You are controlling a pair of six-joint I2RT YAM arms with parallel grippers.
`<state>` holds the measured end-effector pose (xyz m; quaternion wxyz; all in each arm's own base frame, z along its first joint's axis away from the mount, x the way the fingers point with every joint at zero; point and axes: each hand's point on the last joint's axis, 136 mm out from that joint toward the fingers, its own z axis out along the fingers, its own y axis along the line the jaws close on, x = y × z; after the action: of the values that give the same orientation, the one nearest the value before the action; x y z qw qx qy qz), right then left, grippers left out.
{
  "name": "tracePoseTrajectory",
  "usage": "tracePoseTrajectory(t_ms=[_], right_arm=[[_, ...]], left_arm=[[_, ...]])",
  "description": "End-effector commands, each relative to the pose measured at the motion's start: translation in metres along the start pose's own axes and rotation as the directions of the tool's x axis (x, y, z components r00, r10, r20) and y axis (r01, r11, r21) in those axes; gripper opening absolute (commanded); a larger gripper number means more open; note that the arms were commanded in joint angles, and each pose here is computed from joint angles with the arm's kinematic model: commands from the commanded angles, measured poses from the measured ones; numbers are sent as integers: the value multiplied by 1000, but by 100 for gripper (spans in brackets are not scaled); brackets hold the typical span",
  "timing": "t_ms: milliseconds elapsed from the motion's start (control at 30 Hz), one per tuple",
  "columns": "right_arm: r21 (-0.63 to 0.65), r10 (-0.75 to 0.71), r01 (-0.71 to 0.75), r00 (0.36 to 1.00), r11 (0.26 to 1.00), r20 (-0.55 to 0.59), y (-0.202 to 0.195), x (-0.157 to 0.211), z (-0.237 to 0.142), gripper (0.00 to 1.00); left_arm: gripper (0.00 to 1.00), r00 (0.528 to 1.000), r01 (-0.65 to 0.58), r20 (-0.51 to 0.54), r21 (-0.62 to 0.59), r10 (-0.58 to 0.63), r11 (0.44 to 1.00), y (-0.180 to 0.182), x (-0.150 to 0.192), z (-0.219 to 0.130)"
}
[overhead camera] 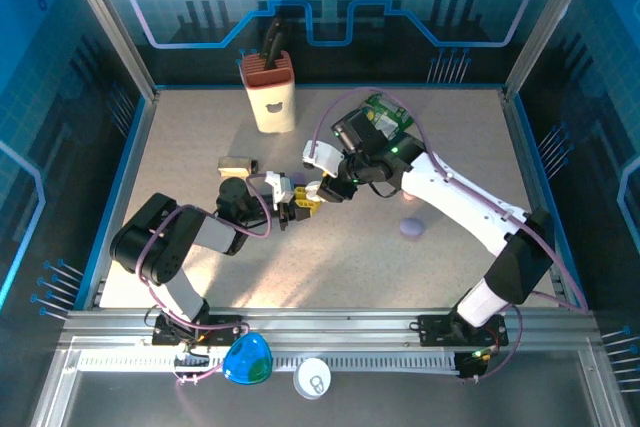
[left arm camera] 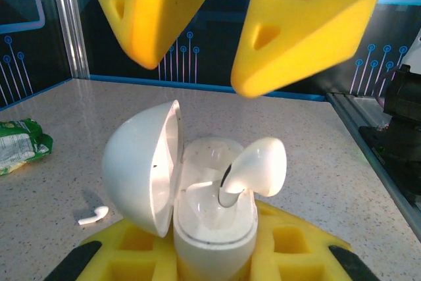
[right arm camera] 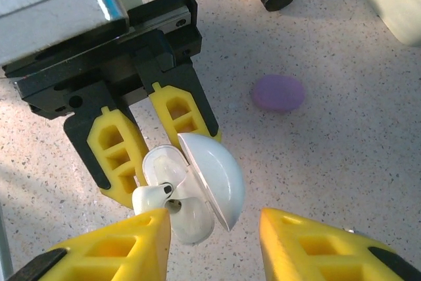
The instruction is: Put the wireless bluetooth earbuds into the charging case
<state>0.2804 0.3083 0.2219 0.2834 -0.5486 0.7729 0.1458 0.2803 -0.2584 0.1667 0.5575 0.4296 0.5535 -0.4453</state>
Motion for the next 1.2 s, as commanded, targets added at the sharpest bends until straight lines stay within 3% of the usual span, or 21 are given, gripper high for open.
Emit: tracePoseTrajectory(t_ms=[0, 733, 1167], right_arm=[[-9, -32, 32, 999, 999, -22, 5, 4, 8, 42], [-27, -67, 66, 997, 997, -39, 12, -2, 24, 50], [39, -23, 26, 997, 999, -69, -4, 12, 13, 54]], left_arm=[[11, 999, -28, 28, 23, 28, 999, -3, -13, -2], [11, 999, -19, 34, 27, 18, 999, -4, -16, -2], [12, 999, -19, 35, 29, 18, 999, -5, -17, -2]])
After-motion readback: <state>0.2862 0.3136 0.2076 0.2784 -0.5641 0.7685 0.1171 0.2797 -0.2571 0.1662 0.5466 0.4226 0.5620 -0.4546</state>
